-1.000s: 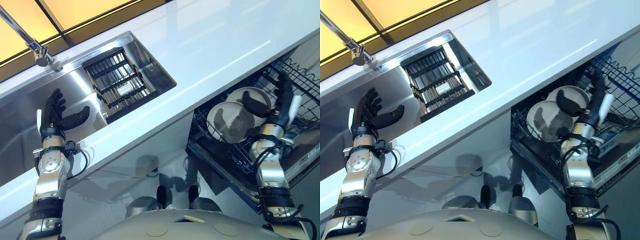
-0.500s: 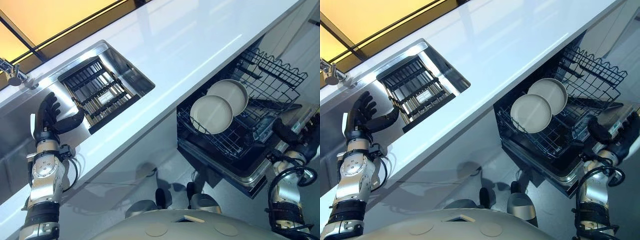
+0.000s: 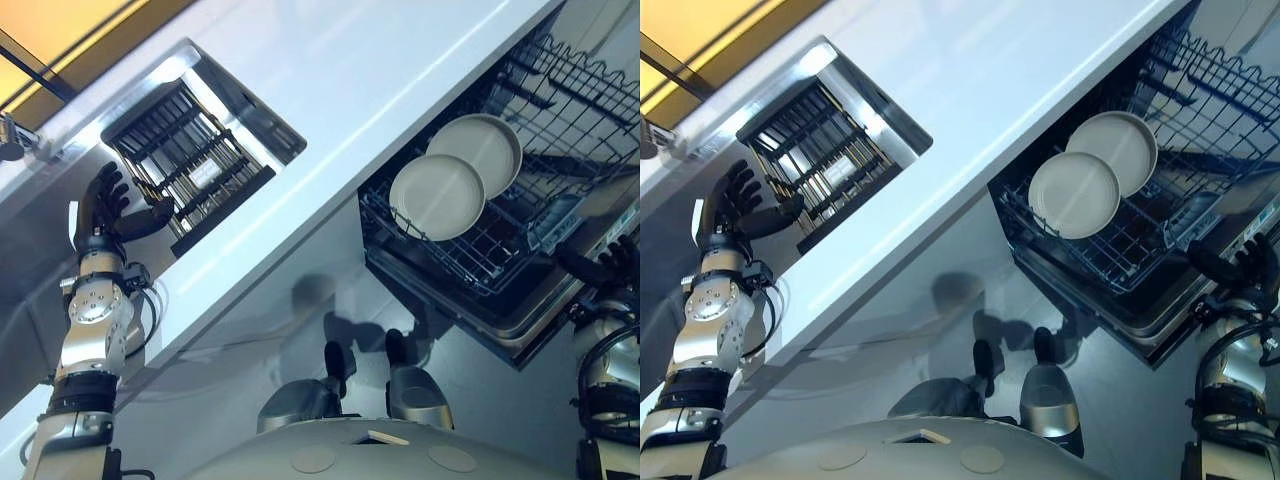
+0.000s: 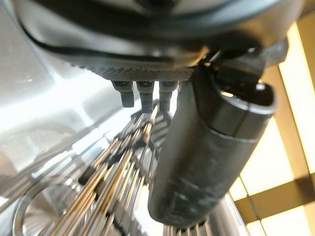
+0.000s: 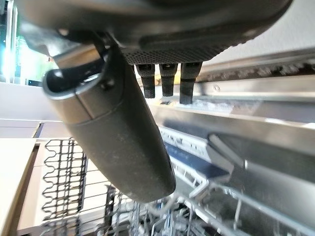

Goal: Pick up plates and place into dishwasher.

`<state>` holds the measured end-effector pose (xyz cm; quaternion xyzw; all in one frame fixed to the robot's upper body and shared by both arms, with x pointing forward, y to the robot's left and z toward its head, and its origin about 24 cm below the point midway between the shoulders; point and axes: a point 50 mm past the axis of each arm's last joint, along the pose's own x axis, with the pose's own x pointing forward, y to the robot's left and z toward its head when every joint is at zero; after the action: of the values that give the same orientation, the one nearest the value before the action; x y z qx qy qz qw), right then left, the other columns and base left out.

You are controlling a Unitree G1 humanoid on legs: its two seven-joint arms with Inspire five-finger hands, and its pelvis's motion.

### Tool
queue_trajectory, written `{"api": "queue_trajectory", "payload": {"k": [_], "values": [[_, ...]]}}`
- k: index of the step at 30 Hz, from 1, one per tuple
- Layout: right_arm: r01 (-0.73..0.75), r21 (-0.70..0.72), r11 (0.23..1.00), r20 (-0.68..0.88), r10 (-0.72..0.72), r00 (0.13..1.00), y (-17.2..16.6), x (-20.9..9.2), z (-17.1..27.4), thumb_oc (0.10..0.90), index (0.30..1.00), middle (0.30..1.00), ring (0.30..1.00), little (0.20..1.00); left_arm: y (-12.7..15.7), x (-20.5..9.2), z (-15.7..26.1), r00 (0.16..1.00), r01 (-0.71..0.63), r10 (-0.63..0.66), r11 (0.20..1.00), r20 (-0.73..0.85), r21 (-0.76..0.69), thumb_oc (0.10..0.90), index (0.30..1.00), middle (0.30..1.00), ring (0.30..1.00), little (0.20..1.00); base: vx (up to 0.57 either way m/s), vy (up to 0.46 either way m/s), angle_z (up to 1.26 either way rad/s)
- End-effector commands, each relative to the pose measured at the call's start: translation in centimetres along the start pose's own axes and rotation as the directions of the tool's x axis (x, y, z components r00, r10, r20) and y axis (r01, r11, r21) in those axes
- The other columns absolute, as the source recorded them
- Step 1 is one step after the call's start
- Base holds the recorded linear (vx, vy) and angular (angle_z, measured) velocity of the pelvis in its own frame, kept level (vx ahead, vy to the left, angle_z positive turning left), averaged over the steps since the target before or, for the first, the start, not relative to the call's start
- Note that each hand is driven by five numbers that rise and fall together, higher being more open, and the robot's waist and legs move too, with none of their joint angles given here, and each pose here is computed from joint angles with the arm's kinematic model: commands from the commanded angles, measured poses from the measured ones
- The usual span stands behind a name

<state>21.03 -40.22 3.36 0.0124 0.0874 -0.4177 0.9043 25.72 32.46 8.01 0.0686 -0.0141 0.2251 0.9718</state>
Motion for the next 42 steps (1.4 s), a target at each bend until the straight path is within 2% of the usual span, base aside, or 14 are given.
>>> {"api": "queue_trajectory", "payload": {"k": [1, 5, 8, 11, 13, 15, 17, 20, 23, 26, 30, 35, 42], "values": [[-0.27, -0.008, 0.963, 0.163, 0.268, 0.949, 8.3, 0.6, 5.2, 0.8, 0.9, 0.9, 0.9, 0.9, 0.8, 2.8, 7.2, 0.962, -0.064, 0.073, 0.997, 0.263, -0.046, 0.8, 0.9, 0.9, 0.9, 0.9, -0.07, -0.023, 0.03], [-0.329, 0.004, 0.944, 0.073, 0.328, 0.942, 9.7, 0.2, 3.8, 0.8, 0.9, 0.9, 0.9, 0.9, 0.7, 2.9, 7.4, 0.959, -0.074, 0.085, 0.996, 0.272, -0.053, 0.8, 0.9, 0.9, 0.9, 0.9, -0.02, -0.005, 0.01], [-0.436, 0.06, 0.898, 0.008, 0.437, 0.9, 11.0, -0.5, 2.7, 0.8, 0.9, 0.9, 0.9, 0.9, 0.8, 2.9, 7.9, 0.956, -0.079, 0.089, 0.996, 0.281, -0.048, 0.8, 0.9, 0.9, 0.9, 0.9, 0.0, 0.0, 0.0], [-0.472, 0.054, 0.88, 0.03, 0.471, 0.882, 12.2, -1.1, 2.7, 0.8, 0.9, 0.9, 0.9, 0.9, 0.8, 3.0, 8.3, 0.953, -0.075, 0.084, 0.996, 0.29, -0.045, 0.8, 0.9, 0.9, 0.9, 0.9, -0.01, -0.031, 0.06], [-0.418, 0.033, 0.908, 0.1, 0.413, 0.905, 12.6, -1.3, 3.6, 0.8, 0.9, 0.9, 0.9, 0.9, 0.8, 3.1, 8.4, 0.953, -0.074, 0.084, 0.996, 0.291, -0.046, 0.8, 0.9, 0.9, 0.9, 0.9, 0.01, -0.027, 0.08], [-0.232, 0.084, 0.969, 0.219, 0.209, 0.953, 12.3, -1.4, 5.5, 0.8, 0.9, 0.9, 0.9, 0.9, 0.8, 3.2, 8.3, 0.953, -0.078, 0.086, 0.996, 0.292, -0.038, 0.8, 0.9, 0.9, 0.9, 0.9, 0.03, -0.01, 0.05], [-0.081, 0.241, 0.967, 0.283, 0.01, 0.959, 11.8, -1.9, 7.3, 0.8, 0.9, 0.9, 0.9, 0.9, 0.8, 2.9, 7.4, 0.954, -0.088, 0.096, 0.995, 0.285, -0.041, 0.8, 0.9, 0.9, 0.9, 0.9, 0.05, 0.036, 0.01], [-0.052, 0.304, 0.951, 0.296, -0.042, 0.954, 11.5, -2.5, 7.6, 0.8, 0.9, 0.9, 0.9, 0.9, 0.6, 2.3, 6.3, 0.955, -0.098, 0.109, 0.994, 0.275, -0.052, 0.8, 0.9, 0.9, 0.9, 0.9, 0.06, 0.076, 0.02], [0.009, 0.272, 0.962, 0.389, -0.119, 0.914, 10.2, -3.1, 8.3, 0.8, 0.9, 0.9, 0.9, 0.9, 1.0, 1.6, 5.4, 0.958, -0.116, 0.129, 0.991, 0.256, -0.068, 0.8, 0.9, 0.9, 0.9, 0.9, 0.05, 0.075, 0.03], [0.073, 0.31, 0.948, 0.416, -0.205, 0.886, 8.6, -3.6, 8.0, 0.8, 0.9, 0.9, 0.9, 0.9, 1.6, 0.8, 4.1, 0.963, -0.128, 0.142, 0.989, 0.229, -0.075, 0.8, 0.9, 0.9, 0.9, 0.9, 0.06, 0.054, 0.05], [0.125, 0.347, 0.929, 0.415, -0.272, 0.868, 6.9, -4.2, 7.2, 0.8, 0.9, 0.9, 0.9, 0.9, 1.9, 0.0, 2.9, 0.966, -0.141, 0.153, 0.987, 0.206, -0.071, 0.8, 0.9, 0.9, 0.9, 0.9, 0.06, 0.045, -0.01], [0.187, 0.309, 0.933, 0.439, -0.314, 0.842, 5.3, -4.6, 6.6, 0.8, 0.9, 0.9, 0.9, 0.9, 2.4, -0.7, 1.9, 0.971, -0.153, 0.162, 0.986, 0.177, -0.068, 0.8, 0.9, 0.9, 0.9, 0.9, 0.05, 0.042, -0.01], [0.146, 0.235, 0.961, 0.484, -0.245, 0.84, 5.0, -4.9, 6.7, 0.8, 0.9, 0.9, 0.9, 0.9, 2.8, -1.1, 1.1, 0.973, -0.166, 0.174, 0.984, 0.149, -0.063, 0.8, 0.9, 0.9, 0.9, 0.9, 0.02, 0.018, -0.02]]}}
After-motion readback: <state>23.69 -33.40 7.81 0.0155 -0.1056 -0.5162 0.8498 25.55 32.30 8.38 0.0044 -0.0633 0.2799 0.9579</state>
